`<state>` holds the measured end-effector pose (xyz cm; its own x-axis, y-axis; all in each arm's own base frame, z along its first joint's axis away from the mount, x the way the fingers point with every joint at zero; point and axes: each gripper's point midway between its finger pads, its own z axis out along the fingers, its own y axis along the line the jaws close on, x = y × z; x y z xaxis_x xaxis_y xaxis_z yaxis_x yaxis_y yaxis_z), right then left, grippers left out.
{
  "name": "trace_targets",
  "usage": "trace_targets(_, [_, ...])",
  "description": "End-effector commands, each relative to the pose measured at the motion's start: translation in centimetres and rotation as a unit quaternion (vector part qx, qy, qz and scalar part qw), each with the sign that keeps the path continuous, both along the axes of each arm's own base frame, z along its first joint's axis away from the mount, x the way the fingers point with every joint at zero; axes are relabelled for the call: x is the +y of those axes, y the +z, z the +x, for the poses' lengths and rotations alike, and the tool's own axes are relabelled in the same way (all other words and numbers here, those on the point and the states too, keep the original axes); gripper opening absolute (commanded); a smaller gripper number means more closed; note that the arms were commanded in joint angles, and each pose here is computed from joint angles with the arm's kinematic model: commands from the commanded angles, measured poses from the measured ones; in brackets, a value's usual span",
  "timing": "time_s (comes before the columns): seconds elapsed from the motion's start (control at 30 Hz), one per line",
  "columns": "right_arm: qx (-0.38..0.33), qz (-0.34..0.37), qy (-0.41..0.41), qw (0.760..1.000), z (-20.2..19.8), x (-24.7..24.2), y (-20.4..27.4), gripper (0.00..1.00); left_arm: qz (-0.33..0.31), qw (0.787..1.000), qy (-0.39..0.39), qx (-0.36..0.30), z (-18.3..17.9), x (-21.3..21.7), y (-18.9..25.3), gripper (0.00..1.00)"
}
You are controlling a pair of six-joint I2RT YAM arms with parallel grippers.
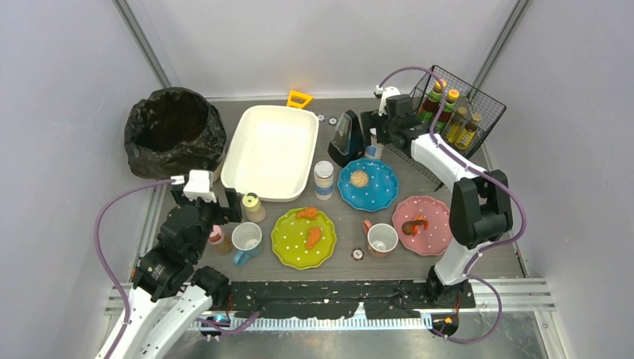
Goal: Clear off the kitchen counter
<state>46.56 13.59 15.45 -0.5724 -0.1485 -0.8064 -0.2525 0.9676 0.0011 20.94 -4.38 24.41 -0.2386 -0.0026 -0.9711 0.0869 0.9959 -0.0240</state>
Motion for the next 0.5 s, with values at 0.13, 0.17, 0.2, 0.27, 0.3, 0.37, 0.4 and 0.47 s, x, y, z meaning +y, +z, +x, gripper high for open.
trace_targets(0.13, [-0.063,-0.021,-0.017,0.998,2.8,0.1,2.5,0.99,-0.007,1.0,-0.003,-0.008,0.6,-0.4,0.7,0.99])
trace_targets(0.17, [-0.062,-0.021,-0.016,0.998,2.9,0.2,2.3,0.96,-0.007,1.0,-0.003,-0.008,0.6,-0.4,0.7,0.99])
trace_targets(0.2, [-0.063,-0.019,-0.014,0.998,3.0,0.3,2.3,0.95,-0.007,1.0,-0.002,-0.009,0.6,-0.3,0.7,0.99])
trace_targets(0.27, [-0.065,-0.016,-0.009,0.998,3.0,0.5,2.3,0.92,-0.006,1.0,-0.002,-0.008,0.6,-0.3,0.6,0.99])
trace_targets(0.3, [-0.066,-0.014,-0.007,0.998,3.1,0.6,2.3,0.9,-0.006,1.0,-0.001,-0.008,0.6,-0.3,0.6,0.99])
trace_targets(0.37, [-0.065,-0.01,0.0,0.998,3.1,0.9,2.2,0.85,-0.007,1.0,-0.002,-0.009,0.6,-0.3,0.7,0.99])
trace_targets(0.4, [-0.064,-0.009,0.0,0.998,3.1,1.0,2.2,0.83,-0.007,1.0,-0.002,-0.01,0.6,-0.3,0.7,0.99])
trace_targets(0.47, [-0.062,-0.007,-0.002,0.998,2.9,0.9,2.4,0.76,-0.008,1.0,-0.002,-0.011,0.5,-0.3,0.7,0.99])
